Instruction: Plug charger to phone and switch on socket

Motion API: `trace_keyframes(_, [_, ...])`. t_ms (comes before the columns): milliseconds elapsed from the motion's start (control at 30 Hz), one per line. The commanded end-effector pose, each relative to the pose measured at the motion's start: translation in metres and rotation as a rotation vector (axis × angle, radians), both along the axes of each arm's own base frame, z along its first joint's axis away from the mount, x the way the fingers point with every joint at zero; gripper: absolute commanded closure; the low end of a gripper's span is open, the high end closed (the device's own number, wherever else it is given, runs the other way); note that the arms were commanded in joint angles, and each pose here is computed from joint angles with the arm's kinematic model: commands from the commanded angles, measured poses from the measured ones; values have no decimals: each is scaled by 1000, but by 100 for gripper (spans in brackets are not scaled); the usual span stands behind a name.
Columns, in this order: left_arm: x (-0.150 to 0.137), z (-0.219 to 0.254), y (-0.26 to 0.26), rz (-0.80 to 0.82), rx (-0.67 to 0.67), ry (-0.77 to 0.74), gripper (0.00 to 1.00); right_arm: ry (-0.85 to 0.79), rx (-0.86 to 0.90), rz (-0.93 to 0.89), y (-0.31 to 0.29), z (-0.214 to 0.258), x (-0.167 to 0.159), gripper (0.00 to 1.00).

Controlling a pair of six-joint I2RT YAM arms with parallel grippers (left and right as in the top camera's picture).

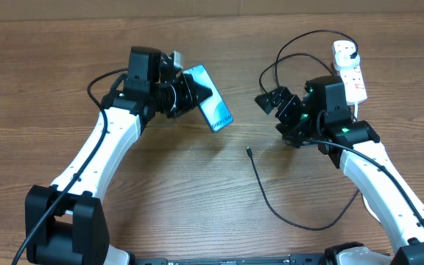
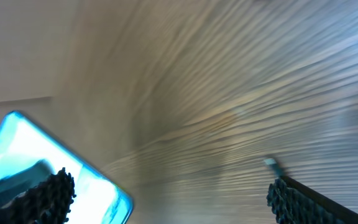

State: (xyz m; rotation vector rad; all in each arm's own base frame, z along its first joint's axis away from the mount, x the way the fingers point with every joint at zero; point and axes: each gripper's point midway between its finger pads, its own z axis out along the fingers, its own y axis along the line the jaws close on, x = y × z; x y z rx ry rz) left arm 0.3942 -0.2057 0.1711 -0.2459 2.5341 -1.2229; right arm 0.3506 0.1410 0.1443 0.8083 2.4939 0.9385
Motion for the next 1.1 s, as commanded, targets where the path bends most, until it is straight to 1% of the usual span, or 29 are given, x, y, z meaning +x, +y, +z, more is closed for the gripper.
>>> trace_keyframes(0, [-21, 19, -12, -260, 22, -209, 96, -37, -150, -30, -23, -4, 6, 0])
trace_keyframes(100, [-30, 29, -6, -298, 81, -247, 96, -16, -160, -33, -25, -8, 2, 0])
trace_keyframes(233, [-42, 58, 3, -318, 153, -303, 96, -17, -160, -33, -25, -7, 2, 0])
trace_keyframes(333, [-45, 71, 31, -193, 305, -229, 96, -17, -160, -32, -25, -7, 2, 0])
trace_keyframes(400, [-49, 79, 39, -165, 347, -201, 96, -17, -160, -32, -25, -7, 2, 0])
trace_keyframes(467, [-53, 85, 38, -173, 338, -191, 96, -17, -159, -32, -25, -7, 2, 0])
trace_keyframes(567, [-54, 79, 39, -161, 342, -157, 96, -15, -160, -32, -25, -8, 2, 0])
trace_keyframes(667, [-47, 59, 45, -130, 388, -94, 96, 2, -164, -30, -25, -11, -1, 0])
trace_keyframes(767, [-43, 43, 44, -141, 394, -48, 96, 13, -167, -28, -26, -12, -3, 0])
trace_keyframes(933, [-35, 28, 37, -155, 398, -28, 96, 33, -172, -27, -26, -16, -6, 0])
trace_keyframes(1067, [-27, 22, 35, -130, 391, -13, 96, 59, -177, -24, -26, -24, -8, 0])
